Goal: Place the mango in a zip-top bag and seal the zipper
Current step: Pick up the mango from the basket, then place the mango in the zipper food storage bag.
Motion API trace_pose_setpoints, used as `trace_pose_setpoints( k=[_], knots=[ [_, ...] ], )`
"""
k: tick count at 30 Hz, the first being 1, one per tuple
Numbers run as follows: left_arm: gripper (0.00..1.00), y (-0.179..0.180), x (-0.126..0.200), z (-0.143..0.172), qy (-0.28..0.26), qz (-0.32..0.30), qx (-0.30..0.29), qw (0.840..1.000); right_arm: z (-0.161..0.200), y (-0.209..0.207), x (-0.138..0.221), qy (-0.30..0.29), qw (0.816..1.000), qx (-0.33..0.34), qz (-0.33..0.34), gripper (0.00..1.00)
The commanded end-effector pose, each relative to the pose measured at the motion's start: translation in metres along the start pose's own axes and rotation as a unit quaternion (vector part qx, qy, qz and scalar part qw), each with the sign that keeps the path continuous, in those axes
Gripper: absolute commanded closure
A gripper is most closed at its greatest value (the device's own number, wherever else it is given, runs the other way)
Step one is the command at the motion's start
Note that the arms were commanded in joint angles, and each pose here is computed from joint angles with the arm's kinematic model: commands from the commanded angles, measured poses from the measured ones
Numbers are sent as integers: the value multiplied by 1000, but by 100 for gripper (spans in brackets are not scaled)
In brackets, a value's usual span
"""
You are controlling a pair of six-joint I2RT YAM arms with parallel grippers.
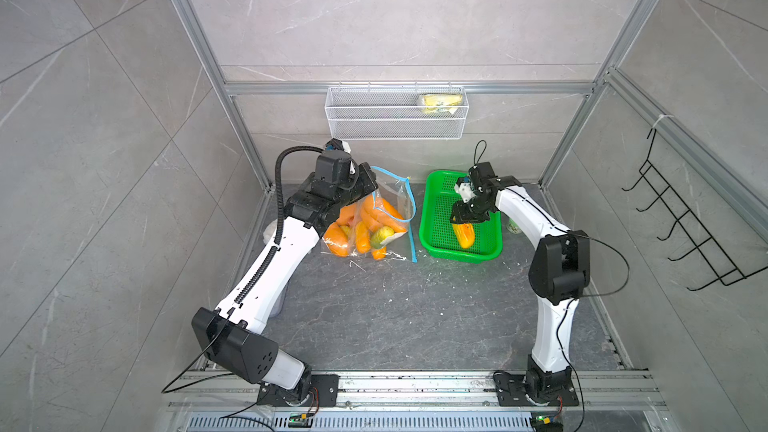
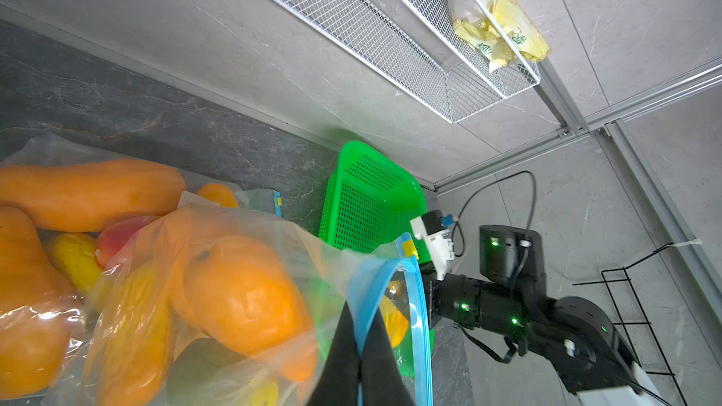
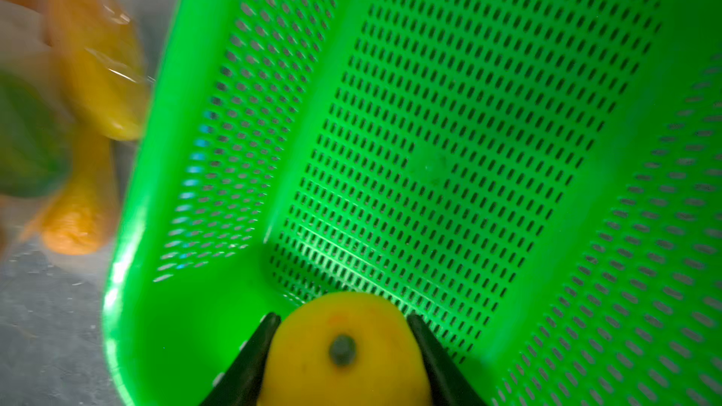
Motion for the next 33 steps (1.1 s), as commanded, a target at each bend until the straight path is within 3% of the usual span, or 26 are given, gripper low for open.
trace_pose_setpoints(
  k=[1,2,6,9,15,18,21,28,33],
  knots=[
    [100,-11,12,-17,-37,38,0,999,-20,32,48,-121,986,-20,-116,79],
    [100,-12,11,-17,-35,41,1,999,-19,40,63,-148,977,-23,-154,80],
    [100,-13,3,-16,-27,46,4,999,-9,86,120,-263,907,25,-327,83],
    [100,-13,-1,-15,-24,49,6,999,1,118,150,-314,867,58,-382,85],
    [100,-14,-6,-15,-17,53,8,998,27,173,189,-402,758,123,-498,84],
    [100,-15,-6,-16,-15,55,7,998,31,185,188,-420,730,136,-522,83],
    [100,-15,-4,-17,-16,56,6,998,26,192,171,-414,730,142,-525,83],
    [100,-16,8,-21,-26,51,2,998,19,193,115,-393,761,149,-495,74],
    [100,-17,16,-22,-30,49,-5,998,22,195,104,-353,789,188,-466,38]
  ],
)
Point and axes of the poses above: each gripper's point midway between its finger pads, its own x axis back along the fingers, its own y axis along the line the jaws close on, z = x × y, the point moved 8 cm from there along x, back along the fingers, and after that the axes turned 15 degrees about -x, right-handed, at the moved point
